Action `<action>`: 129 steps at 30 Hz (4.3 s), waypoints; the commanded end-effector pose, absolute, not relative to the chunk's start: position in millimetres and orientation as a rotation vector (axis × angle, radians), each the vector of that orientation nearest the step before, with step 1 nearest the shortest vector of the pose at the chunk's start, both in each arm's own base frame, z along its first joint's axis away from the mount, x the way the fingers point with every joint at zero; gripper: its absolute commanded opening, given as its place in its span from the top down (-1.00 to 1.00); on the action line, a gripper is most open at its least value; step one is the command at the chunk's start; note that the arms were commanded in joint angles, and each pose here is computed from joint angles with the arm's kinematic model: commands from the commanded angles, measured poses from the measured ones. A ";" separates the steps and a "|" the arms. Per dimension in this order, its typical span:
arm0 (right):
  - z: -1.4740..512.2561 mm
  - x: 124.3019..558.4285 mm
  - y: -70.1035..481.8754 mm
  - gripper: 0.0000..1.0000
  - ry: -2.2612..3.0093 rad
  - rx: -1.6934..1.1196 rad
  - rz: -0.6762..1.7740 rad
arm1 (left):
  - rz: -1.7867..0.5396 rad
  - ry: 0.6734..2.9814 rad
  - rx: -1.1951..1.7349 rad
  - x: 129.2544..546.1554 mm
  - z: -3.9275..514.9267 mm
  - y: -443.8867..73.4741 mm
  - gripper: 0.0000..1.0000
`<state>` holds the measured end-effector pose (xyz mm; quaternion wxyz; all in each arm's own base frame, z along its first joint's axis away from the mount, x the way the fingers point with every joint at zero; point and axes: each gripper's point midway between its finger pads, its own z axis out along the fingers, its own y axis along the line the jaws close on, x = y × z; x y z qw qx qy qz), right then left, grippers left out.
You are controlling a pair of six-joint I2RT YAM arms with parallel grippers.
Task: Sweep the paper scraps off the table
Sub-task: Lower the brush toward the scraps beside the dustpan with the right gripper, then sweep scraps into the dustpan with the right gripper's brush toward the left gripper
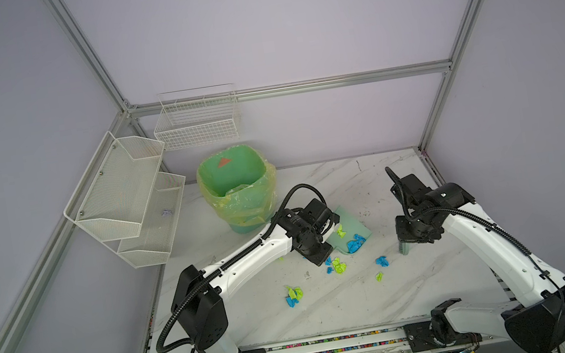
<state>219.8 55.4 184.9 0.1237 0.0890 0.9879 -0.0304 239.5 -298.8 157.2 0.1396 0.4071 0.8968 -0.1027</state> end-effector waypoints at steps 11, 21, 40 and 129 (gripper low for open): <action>138.5 163.8 79.2 1.00 3.131 0.203 -0.127 | -0.394 2.621 1.322 198.3 159.8 -279.8 1.00; 144.1 175.8 84.5 1.00 3.086 0.164 -0.095 | -0.315 2.768 1.416 167.4 137.2 -273.4 1.00; 137.3 181.5 97.0 1.00 3.066 0.127 0.013 | -0.059 2.851 1.539 154.0 98.4 -269.6 1.00; 246.5 224.8 162.4 1.00 2.665 -0.004 0.413 | -0.297 2.719 1.151 210.2 122.6 -308.5 1.00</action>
